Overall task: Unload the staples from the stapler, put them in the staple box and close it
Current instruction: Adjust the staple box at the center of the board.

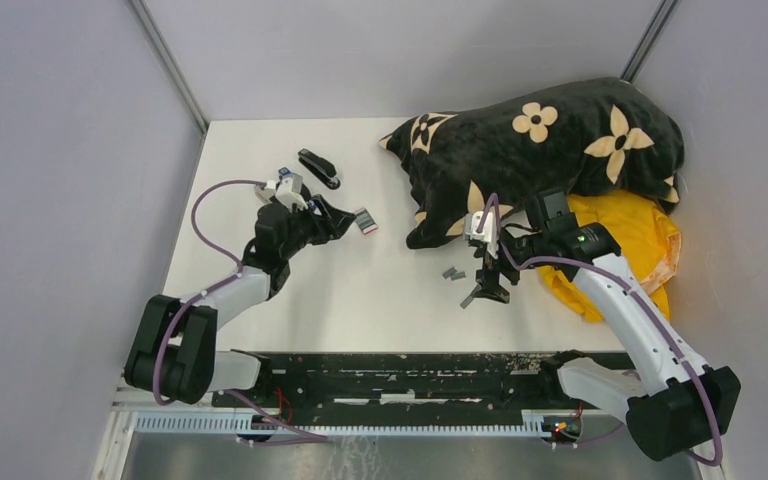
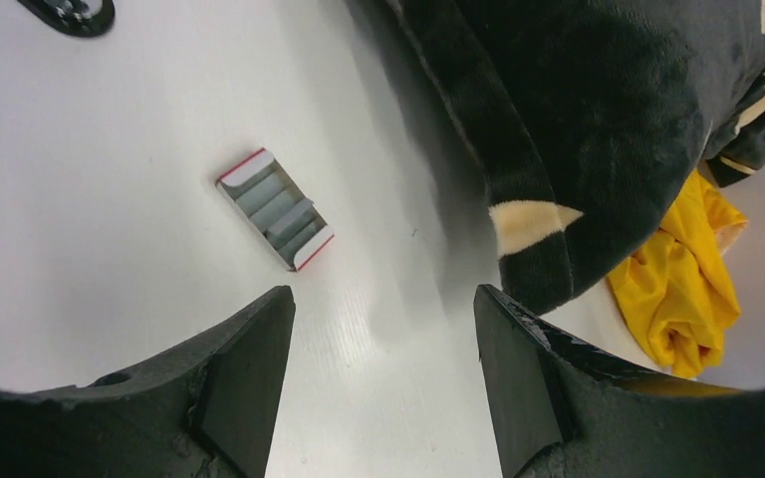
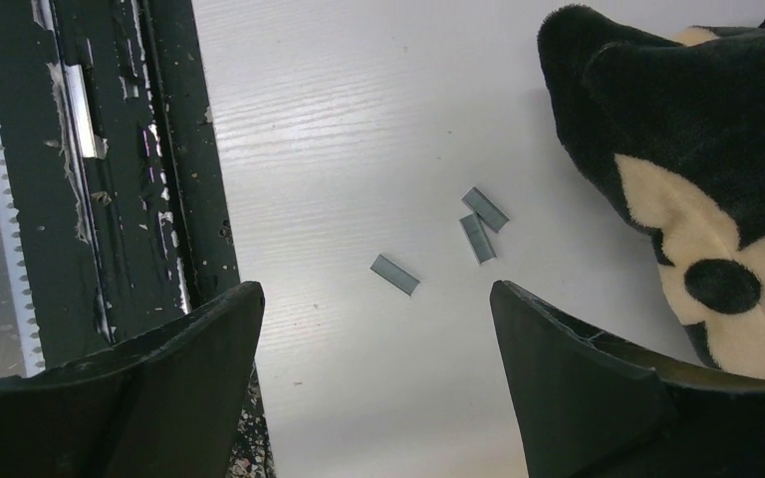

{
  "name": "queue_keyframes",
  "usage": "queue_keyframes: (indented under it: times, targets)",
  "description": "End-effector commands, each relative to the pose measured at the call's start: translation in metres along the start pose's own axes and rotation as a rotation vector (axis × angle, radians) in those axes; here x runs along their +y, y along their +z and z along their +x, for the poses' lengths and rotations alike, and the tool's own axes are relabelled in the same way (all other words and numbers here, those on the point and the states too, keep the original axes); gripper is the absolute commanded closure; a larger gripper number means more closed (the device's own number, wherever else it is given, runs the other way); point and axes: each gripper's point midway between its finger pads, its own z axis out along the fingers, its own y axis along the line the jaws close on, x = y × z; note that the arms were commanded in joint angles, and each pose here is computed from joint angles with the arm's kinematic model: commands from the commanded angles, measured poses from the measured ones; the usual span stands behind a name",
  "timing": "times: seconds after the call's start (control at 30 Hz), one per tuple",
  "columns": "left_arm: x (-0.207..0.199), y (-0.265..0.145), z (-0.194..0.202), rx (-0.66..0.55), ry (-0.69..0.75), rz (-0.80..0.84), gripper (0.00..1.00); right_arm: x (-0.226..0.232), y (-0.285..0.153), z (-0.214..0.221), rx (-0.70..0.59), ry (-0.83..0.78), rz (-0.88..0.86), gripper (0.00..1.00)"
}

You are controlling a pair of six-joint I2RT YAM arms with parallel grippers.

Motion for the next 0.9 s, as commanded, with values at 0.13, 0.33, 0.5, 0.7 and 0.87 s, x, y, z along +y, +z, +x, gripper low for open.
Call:
queue_keyframes:
  times: [0.13,0.33,0.5,0.7,0.87]
  targets:
    - [0.023,0.007,-0.027,-0.092,0.148,-0.153,0.33,0.001,0.004,-0.001,0.029,-0.006,-0.014,0.09]
    - [0.032,0.027,-0.043,-0.144,0.142,-0.194,0.41,0.002,0.000,-0.001,0.039,0.017,-0.008,0.07]
    - [0.057,0.059,-0.034,-0.068,0.150,-0.296,0.64,0.003,0.005,0.008,0.081,0.029,-0.048,0.07]
    - [0.081,0.092,-0.016,0.031,0.248,-0.441,0.77,-0.003,0.012,0.019,0.136,0.064,-0.066,0.07]
    - [0.097,0.112,-0.008,0.090,0.309,-0.523,0.84,-0.003,0.014,0.021,0.149,0.075,-0.080,0.07]
